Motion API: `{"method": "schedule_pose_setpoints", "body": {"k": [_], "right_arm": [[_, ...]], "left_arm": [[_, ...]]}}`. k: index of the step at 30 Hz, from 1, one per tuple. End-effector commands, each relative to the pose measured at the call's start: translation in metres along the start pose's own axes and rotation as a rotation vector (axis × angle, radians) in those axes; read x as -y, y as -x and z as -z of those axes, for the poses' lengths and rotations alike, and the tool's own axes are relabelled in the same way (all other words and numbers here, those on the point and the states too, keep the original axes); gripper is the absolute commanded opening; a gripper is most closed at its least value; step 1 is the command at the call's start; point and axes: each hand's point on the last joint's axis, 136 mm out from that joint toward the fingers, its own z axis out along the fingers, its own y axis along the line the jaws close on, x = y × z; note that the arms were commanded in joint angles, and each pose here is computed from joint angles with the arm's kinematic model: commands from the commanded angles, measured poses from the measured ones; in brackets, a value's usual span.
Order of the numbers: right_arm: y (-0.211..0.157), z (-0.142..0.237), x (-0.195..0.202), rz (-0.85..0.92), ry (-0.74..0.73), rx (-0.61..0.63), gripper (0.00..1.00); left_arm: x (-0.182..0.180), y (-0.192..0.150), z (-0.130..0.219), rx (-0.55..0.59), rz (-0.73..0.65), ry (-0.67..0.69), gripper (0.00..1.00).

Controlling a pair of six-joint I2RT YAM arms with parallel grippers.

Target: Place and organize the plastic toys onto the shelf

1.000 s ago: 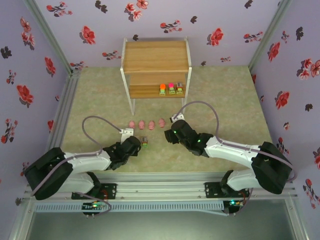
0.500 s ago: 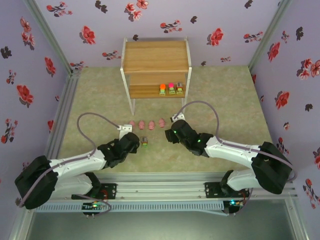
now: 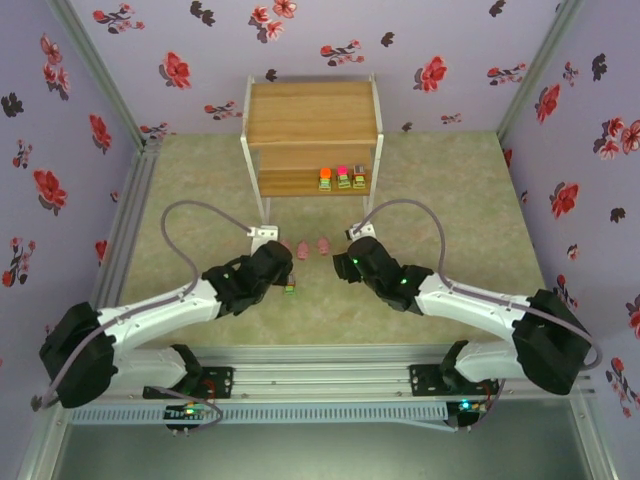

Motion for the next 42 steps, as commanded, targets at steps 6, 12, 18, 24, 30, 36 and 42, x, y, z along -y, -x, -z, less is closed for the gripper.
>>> {"method": "schedule_pose_setpoints", "body": {"k": [6, 12, 18, 24, 30, 36, 42], "right_arm": [[0.006, 0.007, 0.017, -0.062, -0.037, 0.045, 0.44], [0.008, 0.009, 0.024, -0.092, -0.038, 0.053, 0.44], [0.009, 0.010, 0.027, -0.109, -0.032, 0.057, 0.44], [0.010, 0.011, 0.028, -0.115, -0.030, 0.060, 0.44], [0.011, 0.011, 0.029, -0.121, -0.031, 0.063, 0.44], [0.010, 0.011, 0.026, -0.126, -0.006, 0.057, 0.44], [0.010, 0.011, 0.025, -0.127, -0.002, 0.055, 0.44]], "left_arm": [[0.038, 0.049, -0.009, 0.061, -0.064, -0.002, 0.32], [0.060, 0.085, -0.017, 0.098, -0.086, 0.006, 0.32], [0.068, 0.113, -0.027, 0.126, -0.081, 0.015, 0.33], [0.066, 0.130, -0.036, 0.145, -0.056, 0.031, 0.33], [0.062, 0.144, -0.042, 0.162, -0.038, 0.045, 0.33], [0.056, 0.151, -0.050, 0.166, -0.028, 0.065, 0.33], [0.054, 0.154, -0.059, 0.176, -0.018, 0.072, 0.34]]}}
